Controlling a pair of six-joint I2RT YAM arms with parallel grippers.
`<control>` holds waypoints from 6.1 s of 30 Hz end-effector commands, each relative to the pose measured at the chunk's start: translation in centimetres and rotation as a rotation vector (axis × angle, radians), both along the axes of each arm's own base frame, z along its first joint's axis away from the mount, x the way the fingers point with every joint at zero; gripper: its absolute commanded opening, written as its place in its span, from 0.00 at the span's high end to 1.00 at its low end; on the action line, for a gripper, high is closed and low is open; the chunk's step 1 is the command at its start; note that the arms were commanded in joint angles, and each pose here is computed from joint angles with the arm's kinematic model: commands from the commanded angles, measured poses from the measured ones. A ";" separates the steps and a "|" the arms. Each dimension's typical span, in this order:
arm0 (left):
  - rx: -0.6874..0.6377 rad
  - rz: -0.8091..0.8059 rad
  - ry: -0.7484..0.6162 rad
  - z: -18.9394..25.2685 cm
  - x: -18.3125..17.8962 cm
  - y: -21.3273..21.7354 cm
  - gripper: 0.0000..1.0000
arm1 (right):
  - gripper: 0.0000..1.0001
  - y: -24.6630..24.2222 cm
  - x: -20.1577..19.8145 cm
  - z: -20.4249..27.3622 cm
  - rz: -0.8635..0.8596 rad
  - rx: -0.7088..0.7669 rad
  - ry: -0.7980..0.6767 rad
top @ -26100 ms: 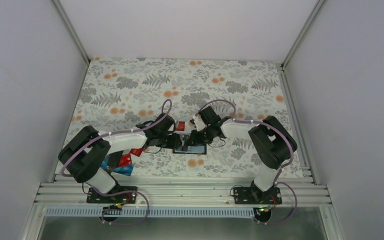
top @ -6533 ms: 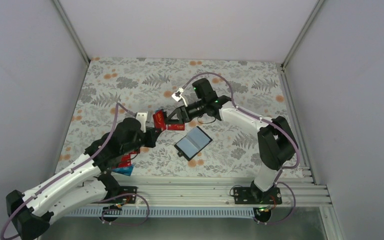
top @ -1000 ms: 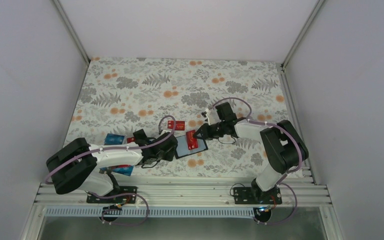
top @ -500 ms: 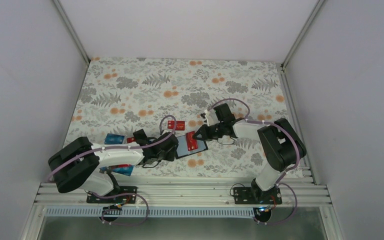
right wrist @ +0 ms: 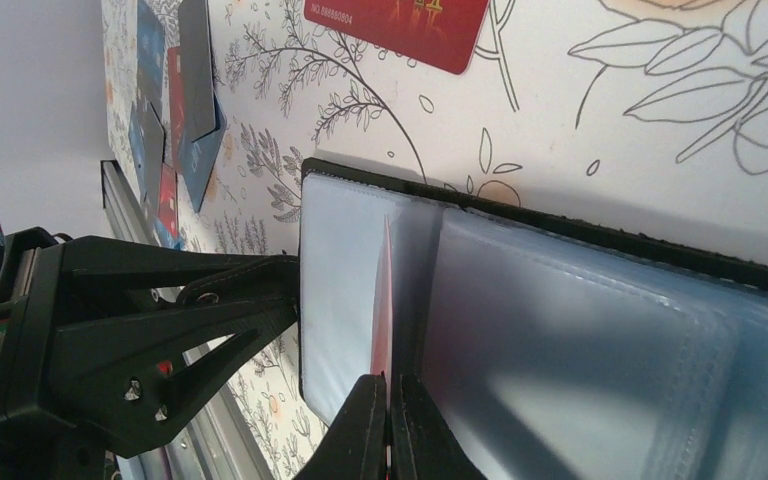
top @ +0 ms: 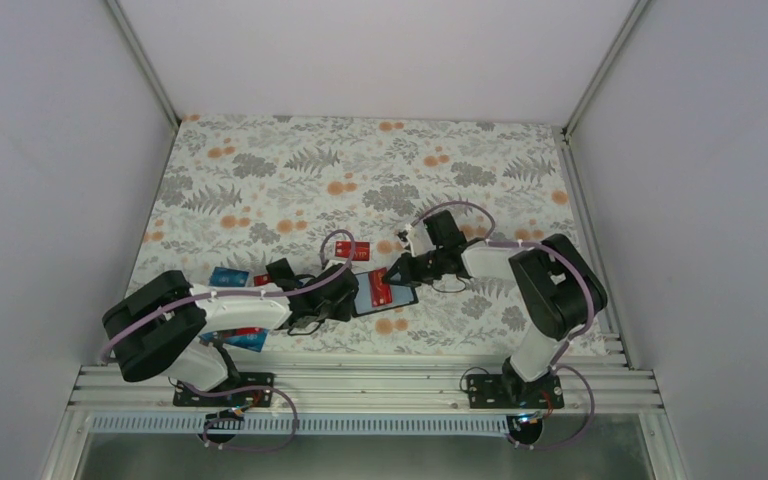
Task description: Put the credit cards into the card holder
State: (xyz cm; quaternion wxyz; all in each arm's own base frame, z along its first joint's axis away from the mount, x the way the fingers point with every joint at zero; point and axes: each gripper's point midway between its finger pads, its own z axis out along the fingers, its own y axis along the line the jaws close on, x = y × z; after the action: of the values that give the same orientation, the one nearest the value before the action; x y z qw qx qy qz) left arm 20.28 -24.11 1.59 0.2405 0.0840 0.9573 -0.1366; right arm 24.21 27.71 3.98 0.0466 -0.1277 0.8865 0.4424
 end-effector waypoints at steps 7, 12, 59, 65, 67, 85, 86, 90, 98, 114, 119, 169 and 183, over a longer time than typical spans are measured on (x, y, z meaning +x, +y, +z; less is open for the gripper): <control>0.010 0.014 0.021 -0.7 -0.3 0.3 0.82 | 0.96 0.7 -1.7 -0.9 0.045 0.022 0.079; 0.012 0.016 0.020 -0.7 -0.2 0.4 0.83 | 0.96 0.8 -1.8 -1.4 0.054 0.011 0.100; 0.053 0.071 0.046 -1.8 -0.5 1.5 0.97 | 0.96 0.8 -2.6 -2.5 0.011 -0.060 0.207; 0.051 0.073 0.048 -1.8 -0.4 1.4 0.97 | 0.96 1.3 -2.3 -2.9 -0.018 -0.050 0.222; 0.052 0.071 0.049 -1.8 -0.4 1.4 0.97 | 0.96 1.5 -2.4 -3.0 -0.021 -0.049 0.223; 0.055 0.078 0.057 -2.1 -0.6 1.5 0.98 | 0.84 2.3 -3.6 -3.3 -0.040 -0.090 0.241; 0.055 0.080 0.056 -2.1 -0.6 1.6 0.98 | 0.81 2.2 -3.7 -3.3 -0.036 -0.098 0.239; 0.055 0.083 0.056 -2.1 -0.6 1.7 0.98 | 0.70 1.8 -3.8 -2.6 -0.020 -0.116 0.220; 0.060 0.090 0.056 -2.1 -0.6 1.9 0.98 | 0.54 1.4 -3.8 -0.8 0.019 -0.147 0.174; 0.042 0.099 0.009 0.4 -0.1 2.0 0.97 | 0.23 -5.6 -1.2 1.8 -0.170 -0.383 -0.020; 0.045 0.093 0.008 0.4 -0.1 1.9 0.98 | 0.20 -6.8 -2.6 0.4 -0.207 -0.357 0.031; 0.053 0.083 0.033 -1.2 -0.5 1.3 0.98 | 0.45 1.7 -6.1 6.2 0.041 0.134 0.157; 0.061 0.096 0.036 -1.4 -0.8 1.9 0.98 | 0.46 5.4 -6.0 5.5 0.105 0.129 0.159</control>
State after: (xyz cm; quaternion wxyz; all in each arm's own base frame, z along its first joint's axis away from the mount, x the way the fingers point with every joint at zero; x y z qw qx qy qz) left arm 20.58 -22.68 1.42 0.2502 0.0427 0.9617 -0.1033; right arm 17.90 31.72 9.56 -0.0410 -0.1258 0.8525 0.5057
